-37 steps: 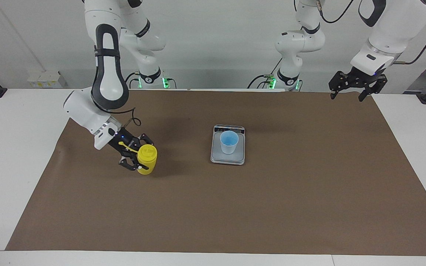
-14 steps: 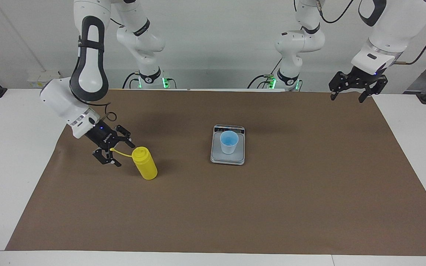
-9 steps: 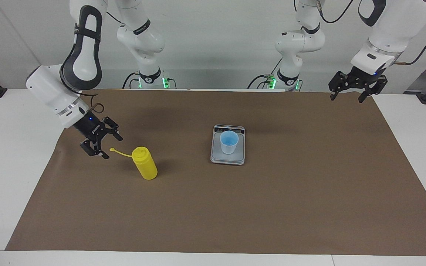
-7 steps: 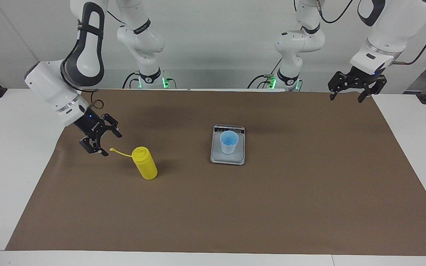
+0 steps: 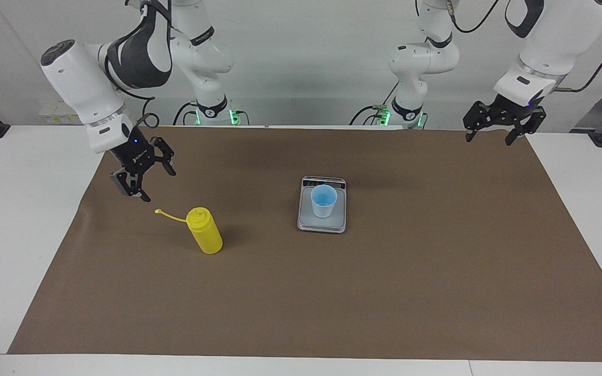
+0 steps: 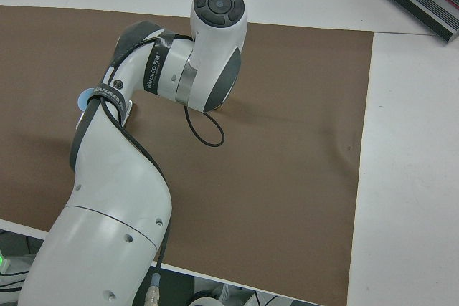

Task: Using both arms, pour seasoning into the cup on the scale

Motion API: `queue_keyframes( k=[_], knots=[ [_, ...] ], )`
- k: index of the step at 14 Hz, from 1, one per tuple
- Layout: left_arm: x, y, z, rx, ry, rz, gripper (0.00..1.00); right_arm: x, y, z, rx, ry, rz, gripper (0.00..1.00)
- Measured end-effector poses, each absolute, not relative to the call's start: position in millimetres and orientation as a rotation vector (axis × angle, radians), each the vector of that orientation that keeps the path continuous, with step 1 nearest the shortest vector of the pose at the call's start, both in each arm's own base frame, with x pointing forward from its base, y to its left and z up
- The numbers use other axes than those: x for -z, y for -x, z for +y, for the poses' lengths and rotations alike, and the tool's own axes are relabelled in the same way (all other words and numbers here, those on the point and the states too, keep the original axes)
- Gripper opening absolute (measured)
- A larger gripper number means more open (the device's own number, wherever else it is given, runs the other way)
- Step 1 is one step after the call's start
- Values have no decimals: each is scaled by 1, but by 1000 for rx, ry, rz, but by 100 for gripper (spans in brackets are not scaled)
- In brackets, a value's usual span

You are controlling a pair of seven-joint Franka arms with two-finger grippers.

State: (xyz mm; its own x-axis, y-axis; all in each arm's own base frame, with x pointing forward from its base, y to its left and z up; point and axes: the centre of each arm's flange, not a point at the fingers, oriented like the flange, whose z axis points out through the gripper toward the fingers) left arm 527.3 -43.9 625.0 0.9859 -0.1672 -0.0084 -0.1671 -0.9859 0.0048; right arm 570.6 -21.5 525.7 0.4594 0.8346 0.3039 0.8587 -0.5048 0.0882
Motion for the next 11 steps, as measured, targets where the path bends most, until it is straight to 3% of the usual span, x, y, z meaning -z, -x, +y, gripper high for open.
queue_keyframes(
  k=[11],
  knots=[
    [-623,-527,-49,15,-3131,-274,100,-612,-560,90,279,3156,-525,100]
  ],
)
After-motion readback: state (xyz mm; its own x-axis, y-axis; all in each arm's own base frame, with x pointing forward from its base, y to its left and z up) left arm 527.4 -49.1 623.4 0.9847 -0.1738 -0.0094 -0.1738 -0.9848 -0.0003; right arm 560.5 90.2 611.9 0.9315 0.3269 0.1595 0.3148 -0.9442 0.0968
